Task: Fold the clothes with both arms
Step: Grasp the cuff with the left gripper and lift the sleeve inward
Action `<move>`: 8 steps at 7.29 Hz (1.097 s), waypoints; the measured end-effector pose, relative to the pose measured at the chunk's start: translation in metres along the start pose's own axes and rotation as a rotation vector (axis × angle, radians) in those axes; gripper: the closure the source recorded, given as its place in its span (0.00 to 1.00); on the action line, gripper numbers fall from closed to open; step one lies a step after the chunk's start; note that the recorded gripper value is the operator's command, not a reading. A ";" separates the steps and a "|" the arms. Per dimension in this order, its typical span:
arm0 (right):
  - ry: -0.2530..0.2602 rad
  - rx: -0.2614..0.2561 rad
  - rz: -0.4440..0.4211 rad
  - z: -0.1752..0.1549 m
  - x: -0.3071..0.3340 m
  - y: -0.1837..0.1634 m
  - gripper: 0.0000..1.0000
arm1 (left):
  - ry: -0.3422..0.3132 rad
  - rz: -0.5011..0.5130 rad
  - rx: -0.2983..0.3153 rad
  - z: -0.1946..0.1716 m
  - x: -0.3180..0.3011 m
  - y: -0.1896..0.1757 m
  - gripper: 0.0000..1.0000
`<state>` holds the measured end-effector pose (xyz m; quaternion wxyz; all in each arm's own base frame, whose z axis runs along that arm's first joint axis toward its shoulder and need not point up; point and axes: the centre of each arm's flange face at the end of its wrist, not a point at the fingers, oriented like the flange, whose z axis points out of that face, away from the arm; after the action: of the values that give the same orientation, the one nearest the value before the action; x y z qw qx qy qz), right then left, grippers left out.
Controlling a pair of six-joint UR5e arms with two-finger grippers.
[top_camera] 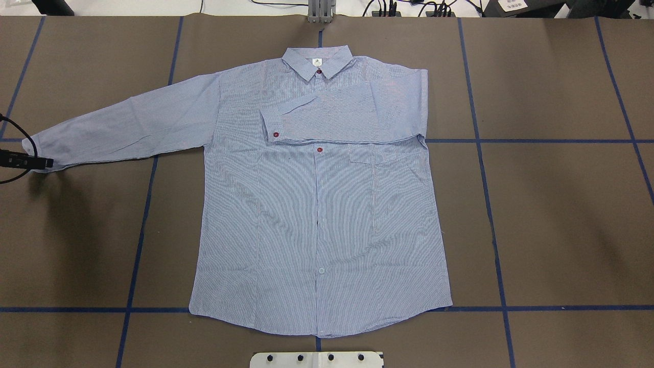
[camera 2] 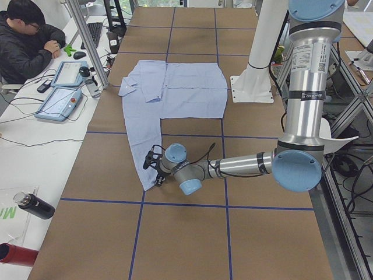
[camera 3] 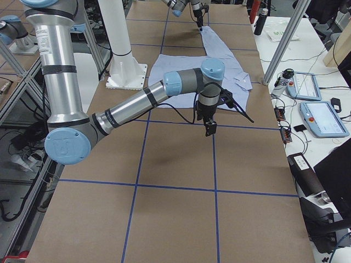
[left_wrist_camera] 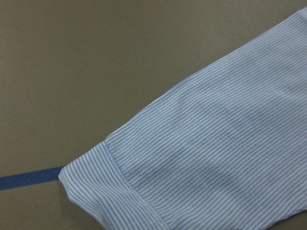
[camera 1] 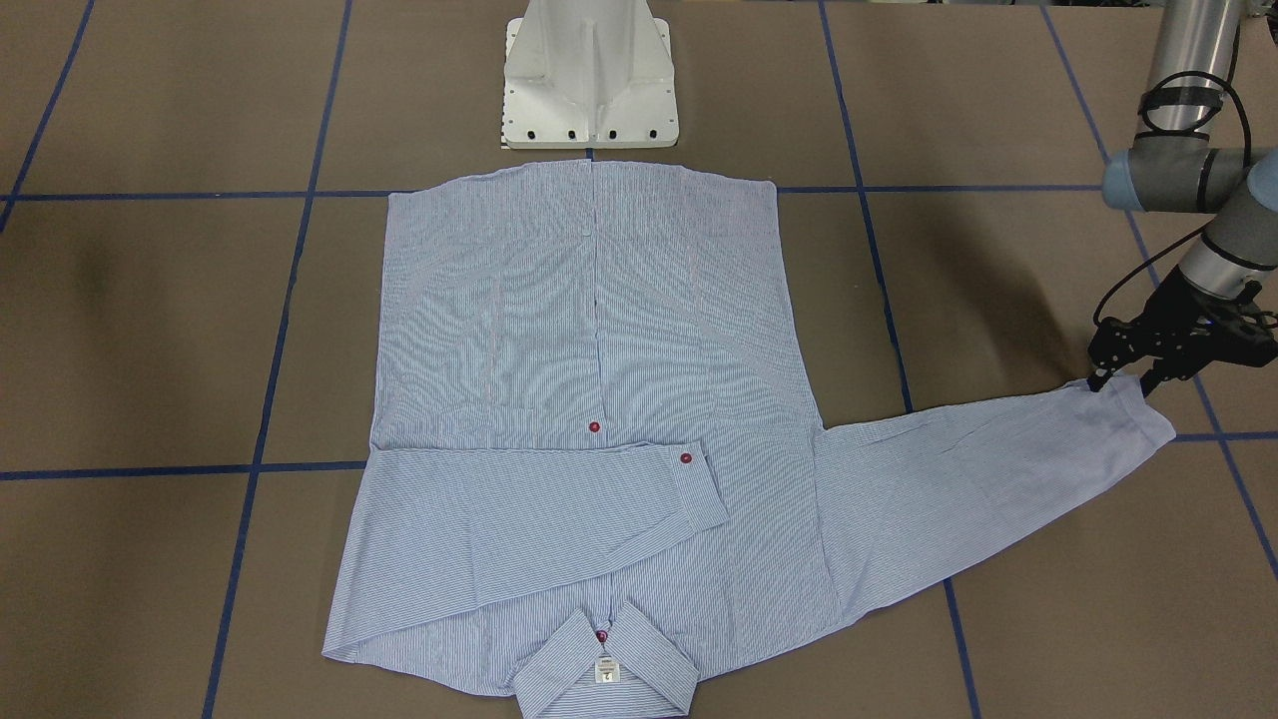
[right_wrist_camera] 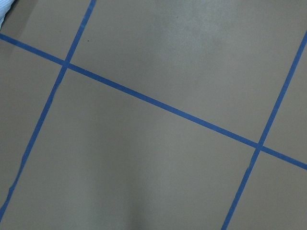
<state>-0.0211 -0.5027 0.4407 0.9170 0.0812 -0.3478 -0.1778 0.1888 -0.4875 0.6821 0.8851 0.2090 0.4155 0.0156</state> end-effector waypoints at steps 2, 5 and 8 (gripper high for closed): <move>-0.001 0.000 0.002 0.000 0.000 0.000 0.00 | 0.003 0.007 -0.002 -0.001 0.000 0.002 1.00; -0.001 0.000 0.004 0.000 0.000 0.000 0.00 | 0.045 0.017 -0.011 -0.010 0.012 -0.003 1.00; -0.001 0.000 0.005 0.000 0.000 0.001 0.00 | 0.087 0.003 -0.052 -0.044 0.072 -0.042 1.00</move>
<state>-0.0210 -0.5022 0.4410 0.9173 0.0801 -0.3482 -0.1757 0.1975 -0.4955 0.5885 0.8713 0.1858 0.4528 0.0370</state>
